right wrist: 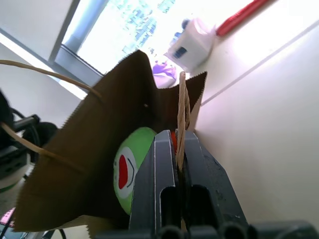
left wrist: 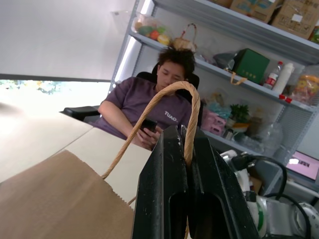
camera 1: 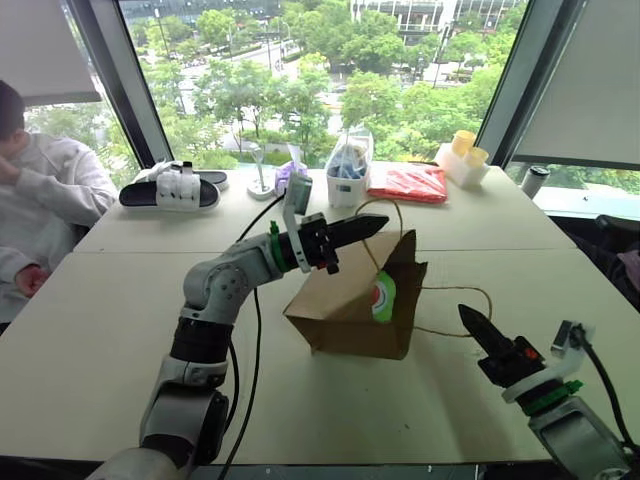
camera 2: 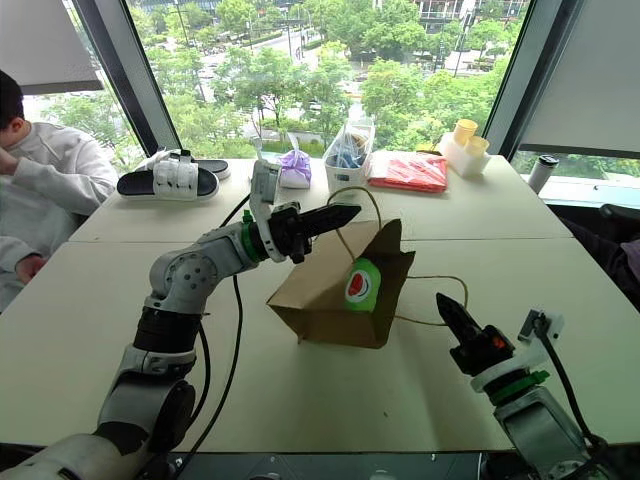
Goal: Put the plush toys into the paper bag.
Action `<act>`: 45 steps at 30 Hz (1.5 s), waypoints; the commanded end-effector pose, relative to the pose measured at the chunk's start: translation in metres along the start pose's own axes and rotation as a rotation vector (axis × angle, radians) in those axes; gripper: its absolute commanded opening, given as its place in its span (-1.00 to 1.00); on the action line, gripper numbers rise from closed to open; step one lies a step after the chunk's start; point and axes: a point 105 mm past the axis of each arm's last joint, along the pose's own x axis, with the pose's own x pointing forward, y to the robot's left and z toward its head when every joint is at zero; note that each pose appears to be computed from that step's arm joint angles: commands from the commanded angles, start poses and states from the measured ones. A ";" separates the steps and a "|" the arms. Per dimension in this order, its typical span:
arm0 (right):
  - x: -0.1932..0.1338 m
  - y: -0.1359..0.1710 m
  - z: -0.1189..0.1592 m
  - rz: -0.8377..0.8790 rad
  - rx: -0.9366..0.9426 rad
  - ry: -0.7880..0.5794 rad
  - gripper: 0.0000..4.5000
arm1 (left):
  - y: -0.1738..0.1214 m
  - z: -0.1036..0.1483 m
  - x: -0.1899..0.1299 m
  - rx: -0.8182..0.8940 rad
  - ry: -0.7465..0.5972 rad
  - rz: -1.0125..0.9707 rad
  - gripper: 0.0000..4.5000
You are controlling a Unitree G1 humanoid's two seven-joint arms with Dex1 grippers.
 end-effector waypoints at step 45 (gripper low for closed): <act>0.009 0.048 -0.058 0.338 -0.248 0.449 -0.53 | -0.022 -0.070 -0.120 0.014 0.314 0.279 1.00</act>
